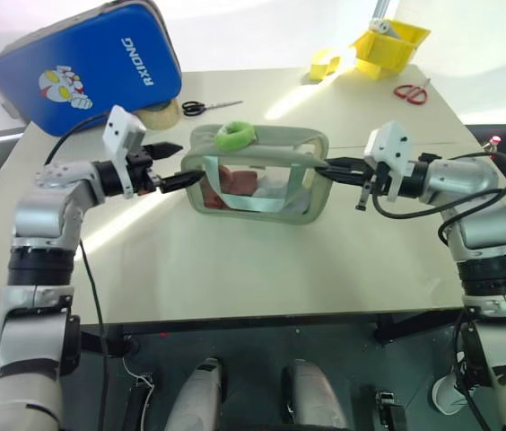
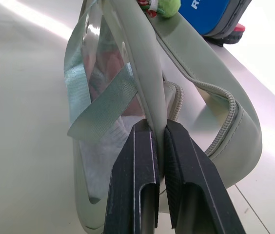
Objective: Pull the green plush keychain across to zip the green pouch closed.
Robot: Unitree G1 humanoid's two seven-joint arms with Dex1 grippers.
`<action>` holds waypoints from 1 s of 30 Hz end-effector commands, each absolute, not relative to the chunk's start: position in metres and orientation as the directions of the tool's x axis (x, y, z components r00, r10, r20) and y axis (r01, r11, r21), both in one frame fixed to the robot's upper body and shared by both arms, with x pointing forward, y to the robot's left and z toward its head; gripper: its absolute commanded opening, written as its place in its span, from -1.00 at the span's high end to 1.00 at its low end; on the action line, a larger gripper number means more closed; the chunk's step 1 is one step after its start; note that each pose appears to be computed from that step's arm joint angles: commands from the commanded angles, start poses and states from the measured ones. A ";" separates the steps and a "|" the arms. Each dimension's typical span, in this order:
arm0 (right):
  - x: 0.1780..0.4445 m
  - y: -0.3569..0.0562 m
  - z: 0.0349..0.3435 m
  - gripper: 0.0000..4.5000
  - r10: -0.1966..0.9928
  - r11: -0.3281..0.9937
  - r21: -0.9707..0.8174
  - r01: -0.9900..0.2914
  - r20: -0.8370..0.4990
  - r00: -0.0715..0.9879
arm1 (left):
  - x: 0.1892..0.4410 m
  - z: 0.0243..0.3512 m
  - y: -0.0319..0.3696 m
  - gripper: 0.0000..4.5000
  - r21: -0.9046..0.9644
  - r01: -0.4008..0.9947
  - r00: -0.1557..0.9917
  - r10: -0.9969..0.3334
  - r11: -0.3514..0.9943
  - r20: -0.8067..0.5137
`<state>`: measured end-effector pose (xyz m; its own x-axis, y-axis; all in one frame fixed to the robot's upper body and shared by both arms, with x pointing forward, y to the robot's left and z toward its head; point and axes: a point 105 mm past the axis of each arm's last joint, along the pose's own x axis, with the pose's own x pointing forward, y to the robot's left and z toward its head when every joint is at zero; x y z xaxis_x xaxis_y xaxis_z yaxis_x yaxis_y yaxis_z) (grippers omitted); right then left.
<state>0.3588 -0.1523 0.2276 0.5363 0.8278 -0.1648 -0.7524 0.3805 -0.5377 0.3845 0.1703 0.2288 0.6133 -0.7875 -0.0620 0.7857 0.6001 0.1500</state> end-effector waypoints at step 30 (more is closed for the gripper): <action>0.330 -0.115 0.283 -0.98 0.900 0.295 -0.590 -0.752 -0.092 0.425 | 0.342 0.242 0.158 1.00 0.214 0.836 0.535 -0.837 0.505 -0.116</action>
